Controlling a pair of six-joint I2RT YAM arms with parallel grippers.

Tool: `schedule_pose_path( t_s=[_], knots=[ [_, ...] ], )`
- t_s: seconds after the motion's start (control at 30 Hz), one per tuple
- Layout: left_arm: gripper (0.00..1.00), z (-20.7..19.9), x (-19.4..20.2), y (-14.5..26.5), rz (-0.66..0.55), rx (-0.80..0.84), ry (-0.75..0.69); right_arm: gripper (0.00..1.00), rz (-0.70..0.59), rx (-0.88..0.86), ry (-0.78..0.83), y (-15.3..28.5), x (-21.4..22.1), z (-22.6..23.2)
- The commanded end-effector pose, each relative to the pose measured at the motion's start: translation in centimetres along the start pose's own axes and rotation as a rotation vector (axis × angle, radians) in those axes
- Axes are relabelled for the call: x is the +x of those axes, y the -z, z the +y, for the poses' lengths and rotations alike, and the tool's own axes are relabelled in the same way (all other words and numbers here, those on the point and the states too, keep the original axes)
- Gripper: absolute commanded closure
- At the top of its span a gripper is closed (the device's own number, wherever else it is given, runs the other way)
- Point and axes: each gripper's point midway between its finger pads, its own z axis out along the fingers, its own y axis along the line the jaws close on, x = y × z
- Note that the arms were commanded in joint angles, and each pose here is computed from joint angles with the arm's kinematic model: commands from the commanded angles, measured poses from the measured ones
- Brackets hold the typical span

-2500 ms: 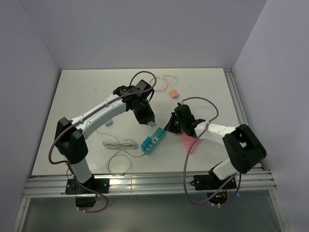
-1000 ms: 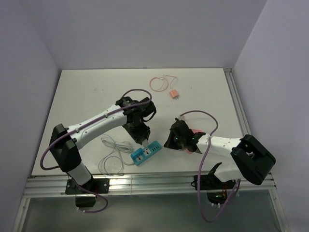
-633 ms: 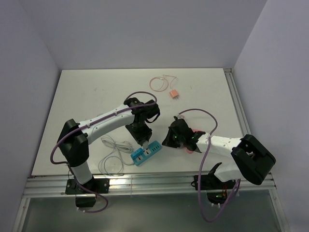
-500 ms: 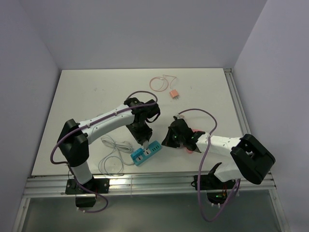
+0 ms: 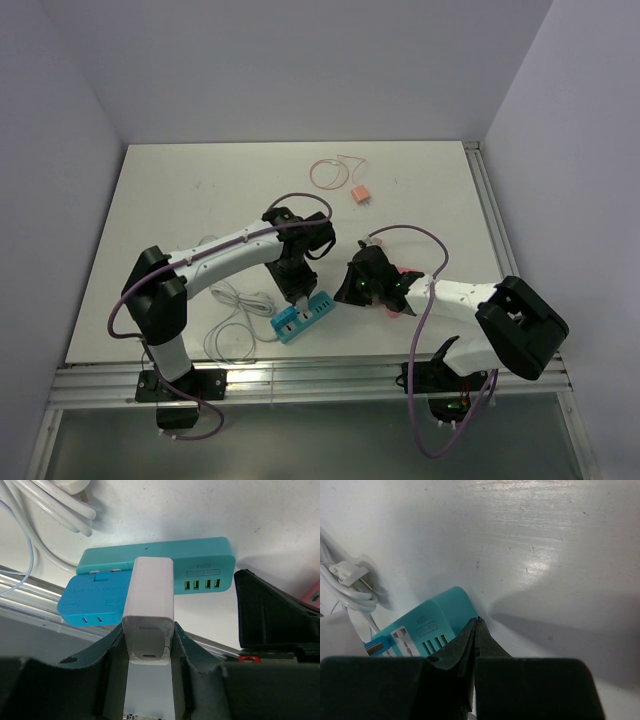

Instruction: Insert the plug

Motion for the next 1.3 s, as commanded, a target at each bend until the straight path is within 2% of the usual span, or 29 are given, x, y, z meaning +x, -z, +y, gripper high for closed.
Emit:
schedule_pose_path(
  t_s=[0.0,0.6,1.27],
  knots=[
    [1.00,0.4,0.6,-0.1,-0.010,-0.024,-0.015,1.00,-0.043,-0.036,0.004,0.0,-1.5,1.5],
    [1.00,0.1,0.7,-0.9,-0.012,-0.001,0.007,1.00,-0.050,-0.029,0.013,0.2,-1.6,1.2],
    [1.00,1.3,0.3,-1.9,-0.043,-0.049,0.082,1.00,-0.053,-0.034,0.009,0.4,-1.3,0.9]
  ],
)
